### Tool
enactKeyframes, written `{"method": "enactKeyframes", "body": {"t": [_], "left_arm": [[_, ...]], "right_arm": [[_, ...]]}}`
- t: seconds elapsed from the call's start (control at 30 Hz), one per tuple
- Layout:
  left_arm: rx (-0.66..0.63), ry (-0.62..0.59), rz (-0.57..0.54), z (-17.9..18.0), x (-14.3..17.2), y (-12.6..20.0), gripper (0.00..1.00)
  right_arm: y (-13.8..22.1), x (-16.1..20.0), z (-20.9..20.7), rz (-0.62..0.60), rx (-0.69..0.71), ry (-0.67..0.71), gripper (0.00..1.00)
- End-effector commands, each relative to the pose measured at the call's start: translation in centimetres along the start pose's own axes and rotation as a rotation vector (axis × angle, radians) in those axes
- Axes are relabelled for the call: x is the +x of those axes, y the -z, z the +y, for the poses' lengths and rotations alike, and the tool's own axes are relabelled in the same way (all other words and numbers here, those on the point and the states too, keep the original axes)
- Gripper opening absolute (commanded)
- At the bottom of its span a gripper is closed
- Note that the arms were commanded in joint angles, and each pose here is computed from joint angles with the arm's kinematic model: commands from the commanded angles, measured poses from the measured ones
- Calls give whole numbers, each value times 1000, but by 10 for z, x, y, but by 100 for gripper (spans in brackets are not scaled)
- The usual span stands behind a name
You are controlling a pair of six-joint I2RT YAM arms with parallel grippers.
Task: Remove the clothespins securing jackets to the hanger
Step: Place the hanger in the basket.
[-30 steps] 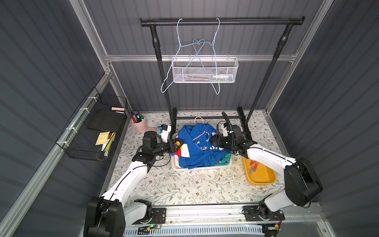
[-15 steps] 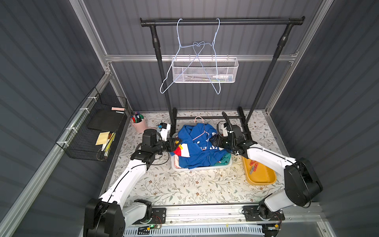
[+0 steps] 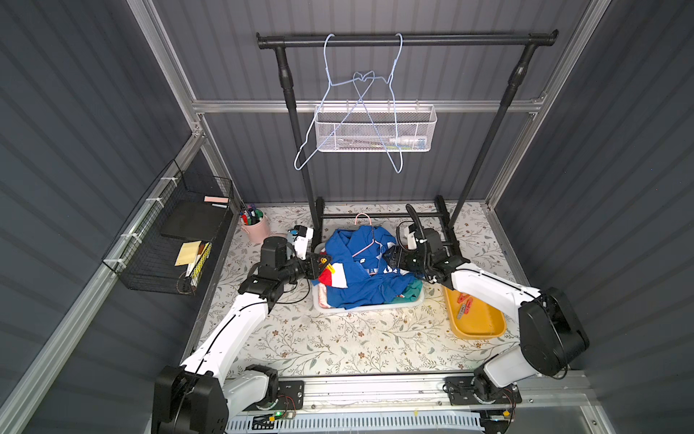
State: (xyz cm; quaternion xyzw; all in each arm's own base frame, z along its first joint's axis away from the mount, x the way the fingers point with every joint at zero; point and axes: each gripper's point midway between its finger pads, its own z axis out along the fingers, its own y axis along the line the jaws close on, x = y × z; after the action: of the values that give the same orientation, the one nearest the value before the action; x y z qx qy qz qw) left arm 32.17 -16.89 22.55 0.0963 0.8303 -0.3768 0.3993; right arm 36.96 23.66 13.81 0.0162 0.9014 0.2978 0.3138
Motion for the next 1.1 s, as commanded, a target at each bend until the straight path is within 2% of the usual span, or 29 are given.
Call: {"method": "enactKeyframes", "body": {"t": [0.0, 0.3, 0.43, 0.5, 0.7, 0.87, 1.07], "left_arm": [[33, -39, -11, -13, -6, 5, 20], [108, -2, -1, -24, -2, 5, 11], [96, 1, -14, -24, -7, 6, 8], [87, -5, -19, -23, -9, 6, 8], [84, -6, -25, -19, -6, 4, 8], [97, -13, -46, -18, -10, -1, 9], [111, -49, -61, -17, -14, -7, 15]], "right_arm": [[-17, 74, -43, 250, 127, -92, 77], [-15, 71, -42, 243, 129, -89, 77], [-13, 69, -41, 237, 128, -88, 77], [-10, 67, -39, 231, 128, -83, 77], [22, 41, -24, 87, 164, 31, 80], [33, 34, -20, 64, 199, 78, 81], [42, 27, -3, 22, 199, 144, 82]]}}
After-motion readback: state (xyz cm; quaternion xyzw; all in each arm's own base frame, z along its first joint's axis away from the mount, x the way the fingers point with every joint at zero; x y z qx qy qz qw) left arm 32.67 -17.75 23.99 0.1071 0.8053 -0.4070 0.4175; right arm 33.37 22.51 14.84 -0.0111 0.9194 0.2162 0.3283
